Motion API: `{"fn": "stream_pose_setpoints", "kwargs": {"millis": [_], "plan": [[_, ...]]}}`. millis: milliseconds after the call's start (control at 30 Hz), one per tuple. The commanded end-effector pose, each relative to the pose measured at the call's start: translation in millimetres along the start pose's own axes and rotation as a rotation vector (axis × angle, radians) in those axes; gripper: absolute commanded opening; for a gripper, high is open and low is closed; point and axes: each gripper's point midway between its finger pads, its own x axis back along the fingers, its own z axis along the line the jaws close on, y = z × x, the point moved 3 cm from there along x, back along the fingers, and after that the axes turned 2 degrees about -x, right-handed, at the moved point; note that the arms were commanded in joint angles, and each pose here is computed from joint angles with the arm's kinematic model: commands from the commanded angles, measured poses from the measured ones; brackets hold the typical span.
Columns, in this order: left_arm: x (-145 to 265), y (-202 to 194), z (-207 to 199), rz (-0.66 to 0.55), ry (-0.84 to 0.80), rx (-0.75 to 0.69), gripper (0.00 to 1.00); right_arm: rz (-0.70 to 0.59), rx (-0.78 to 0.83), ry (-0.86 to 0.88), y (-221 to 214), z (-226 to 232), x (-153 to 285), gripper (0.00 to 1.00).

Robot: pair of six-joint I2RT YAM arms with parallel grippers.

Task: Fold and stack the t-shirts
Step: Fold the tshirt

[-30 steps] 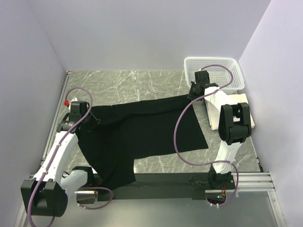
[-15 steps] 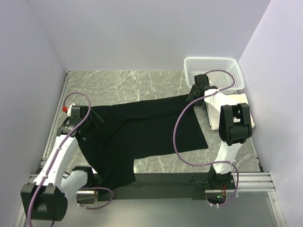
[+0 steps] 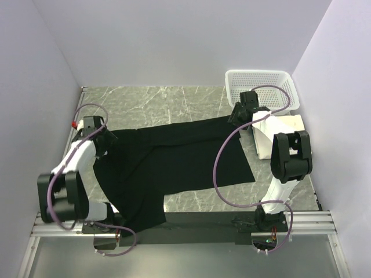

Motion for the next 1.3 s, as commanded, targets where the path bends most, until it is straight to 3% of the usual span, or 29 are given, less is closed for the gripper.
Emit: {"fn": "stream_pose_setpoints", "kwargs": {"millis": [0, 100, 367, 1000, 1133, 1267], "plan": [[-17.4, 34.8, -20.7, -0.091, -0.04, -0.031, 0.69, -0.05, 0.007, 0.119, 11.4, 17.6, 18.7, 0.52], [-33.5, 46.5, -23.8, -0.113, -0.004, -0.043, 0.62, -0.029, 0.029, 0.157, 3.1, 26.6, 16.4, 0.51], [-66.2, 55.4, -19.1, -0.102, 0.087, -0.077, 0.57, 0.002, 0.046, 0.149, -10.6, 26.3, 6.4, 0.5], [-87.3, 73.3, -23.0, -0.143, 0.051, -0.064, 0.53, 0.031, 0.059, 0.151, -15.4, 26.8, -7.2, 0.49], [-92.2, 76.4, -23.8, -0.143, 0.055, -0.071, 0.42, 0.069, 0.05, 0.154, -23.3, 26.7, -14.7, 0.49], [-98.5, 74.7, -17.9, -0.132, 0.081, -0.078, 0.25, 0.112, 0.024, 0.158, -33.6, 26.3, -23.5, 0.49]]}}
